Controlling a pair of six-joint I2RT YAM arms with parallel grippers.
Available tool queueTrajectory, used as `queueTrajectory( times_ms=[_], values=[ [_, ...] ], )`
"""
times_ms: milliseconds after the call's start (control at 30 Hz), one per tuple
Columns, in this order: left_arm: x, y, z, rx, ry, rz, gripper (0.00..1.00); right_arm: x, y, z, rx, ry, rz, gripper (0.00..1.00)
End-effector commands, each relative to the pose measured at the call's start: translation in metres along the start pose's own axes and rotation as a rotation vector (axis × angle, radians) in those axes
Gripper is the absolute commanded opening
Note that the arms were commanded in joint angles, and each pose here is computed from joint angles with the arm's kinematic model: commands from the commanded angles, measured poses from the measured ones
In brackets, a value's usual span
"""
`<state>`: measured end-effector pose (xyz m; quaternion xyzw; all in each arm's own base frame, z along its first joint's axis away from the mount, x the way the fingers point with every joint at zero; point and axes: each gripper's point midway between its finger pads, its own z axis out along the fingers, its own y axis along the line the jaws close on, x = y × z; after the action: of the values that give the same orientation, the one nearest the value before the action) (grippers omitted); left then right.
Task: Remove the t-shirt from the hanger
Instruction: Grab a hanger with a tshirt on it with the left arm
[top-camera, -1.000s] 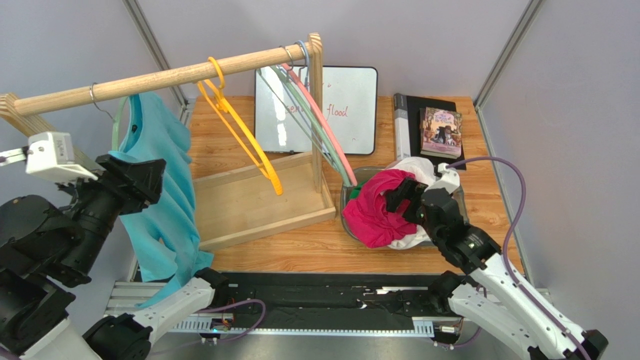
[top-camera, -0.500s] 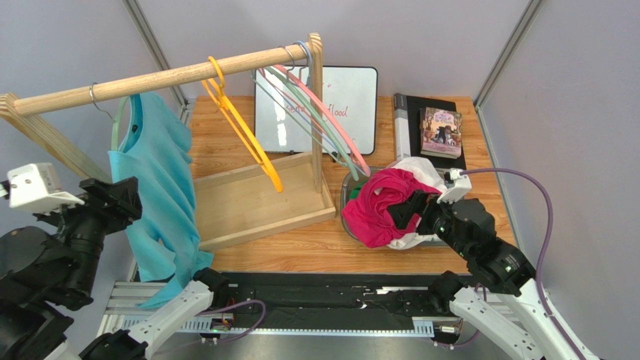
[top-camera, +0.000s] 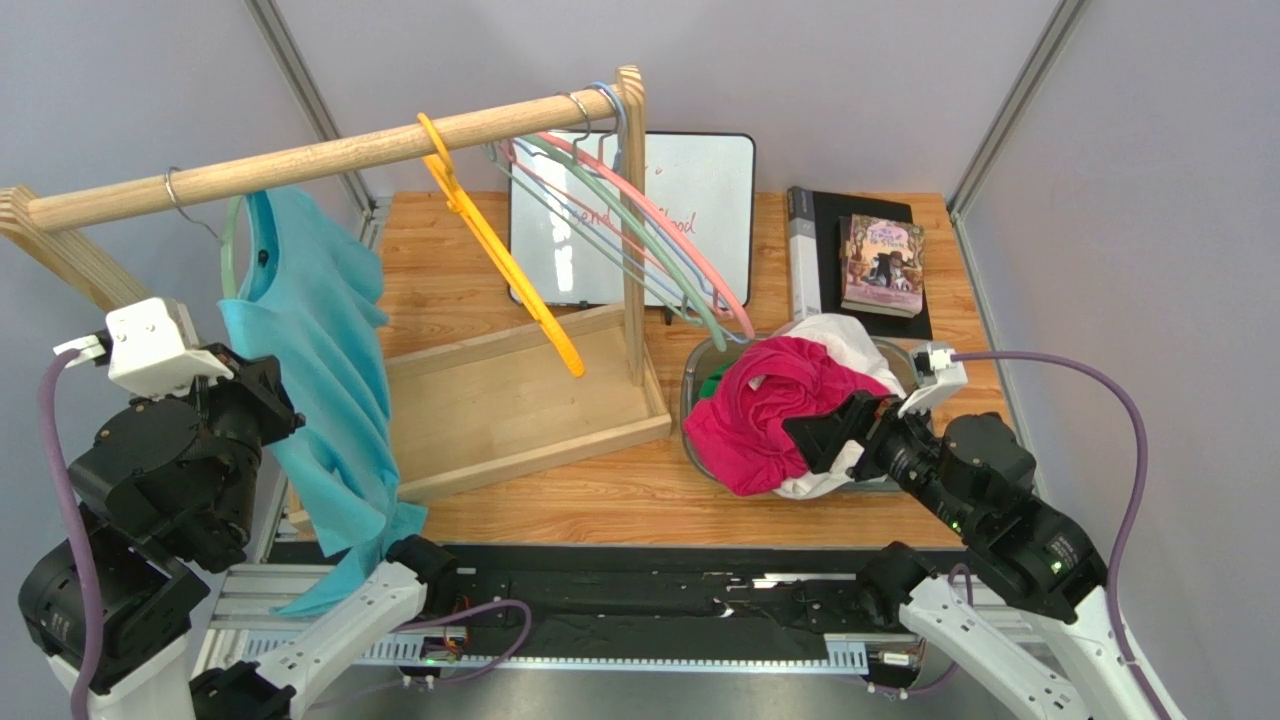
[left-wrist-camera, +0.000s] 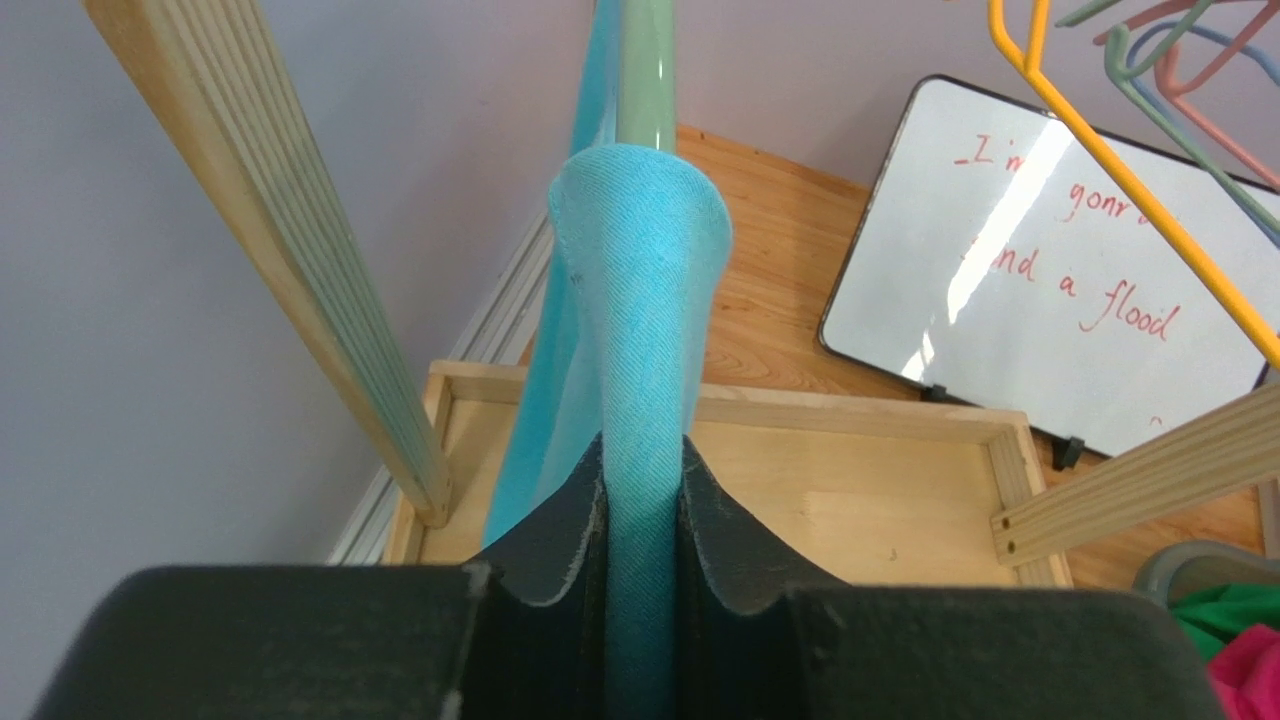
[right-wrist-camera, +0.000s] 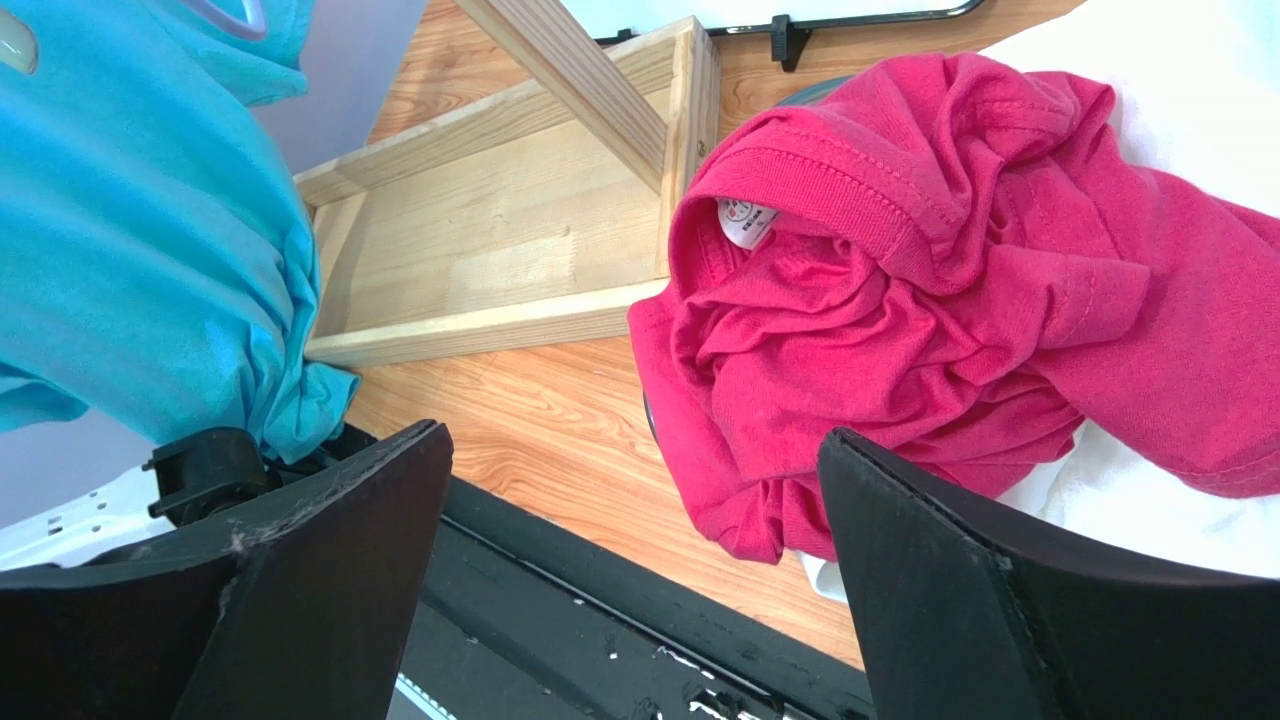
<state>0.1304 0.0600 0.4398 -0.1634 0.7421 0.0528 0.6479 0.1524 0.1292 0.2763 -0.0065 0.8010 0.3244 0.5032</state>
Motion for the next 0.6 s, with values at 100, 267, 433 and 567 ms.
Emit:
queueTrajectory(
  times_ms=[100, 267, 433, 567],
  values=[
    [-0.039, 0.008, -0.010, -0.012, -0.118, -0.059, 0.04, -0.004, 0.007, -0.002, -0.031, 0.000, -0.019, 1.00],
    [-0.074, 0.012, -0.036, 0.078, -0.211, -0.150, 0.00, 0.000, 0.006, 0.003, -0.028, 0.010, -0.016, 1.00],
    [-0.089, 0.008, -0.065, 0.240, -0.278, -0.244, 0.00, 0.003, 0.005, 0.006, -0.030, 0.016, -0.012, 1.00],
    [-0.088, 0.000, -0.079, 0.339, -0.283, -0.284, 0.00, 0.006, 0.004, 0.009, -0.028, 0.022, -0.010, 1.00]
  ],
)
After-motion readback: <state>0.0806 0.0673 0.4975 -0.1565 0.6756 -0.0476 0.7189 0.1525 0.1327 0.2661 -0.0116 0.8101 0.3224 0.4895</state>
